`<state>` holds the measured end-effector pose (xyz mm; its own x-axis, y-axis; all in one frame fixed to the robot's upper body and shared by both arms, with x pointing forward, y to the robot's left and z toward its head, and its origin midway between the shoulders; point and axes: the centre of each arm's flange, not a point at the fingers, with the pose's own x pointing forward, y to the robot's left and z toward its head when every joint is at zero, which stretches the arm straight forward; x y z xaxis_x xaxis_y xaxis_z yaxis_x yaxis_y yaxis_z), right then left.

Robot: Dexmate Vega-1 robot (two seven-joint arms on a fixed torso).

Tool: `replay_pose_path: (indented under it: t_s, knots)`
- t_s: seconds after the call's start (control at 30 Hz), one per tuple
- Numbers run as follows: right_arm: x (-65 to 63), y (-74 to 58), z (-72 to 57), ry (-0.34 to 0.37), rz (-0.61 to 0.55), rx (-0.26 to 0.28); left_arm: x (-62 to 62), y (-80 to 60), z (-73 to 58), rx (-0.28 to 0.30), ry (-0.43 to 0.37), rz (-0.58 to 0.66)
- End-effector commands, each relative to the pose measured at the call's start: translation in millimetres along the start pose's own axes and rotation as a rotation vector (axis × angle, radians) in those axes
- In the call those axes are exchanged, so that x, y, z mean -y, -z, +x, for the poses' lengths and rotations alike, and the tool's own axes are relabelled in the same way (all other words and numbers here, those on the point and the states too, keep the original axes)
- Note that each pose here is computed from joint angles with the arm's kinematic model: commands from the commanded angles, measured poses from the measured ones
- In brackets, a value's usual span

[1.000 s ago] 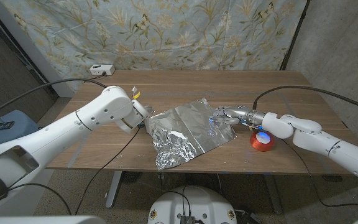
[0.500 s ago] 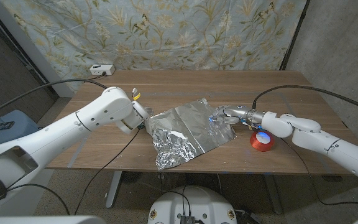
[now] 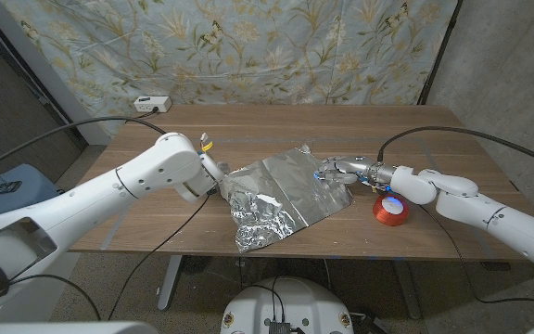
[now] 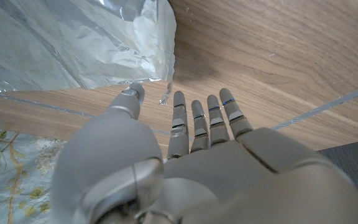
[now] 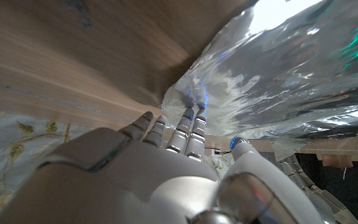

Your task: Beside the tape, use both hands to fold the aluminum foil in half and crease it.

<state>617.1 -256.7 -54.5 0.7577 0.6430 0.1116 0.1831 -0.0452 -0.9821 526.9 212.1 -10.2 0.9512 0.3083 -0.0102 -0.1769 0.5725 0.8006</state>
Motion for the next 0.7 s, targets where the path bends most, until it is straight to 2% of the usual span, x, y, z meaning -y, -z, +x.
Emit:
replay_pose_path:
  t_s: [0.03,0.7]
  knots:
    - [-2.5,3.4,-0.7,-0.002,0.006,-0.008,0.7,-2.0,-0.2,0.009,-0.015,0.013]
    - [-4.3,2.9,-4.1,0.004,0.016,-0.004,10.7,-3.7,-1.2,0.034,-0.055,0.064]
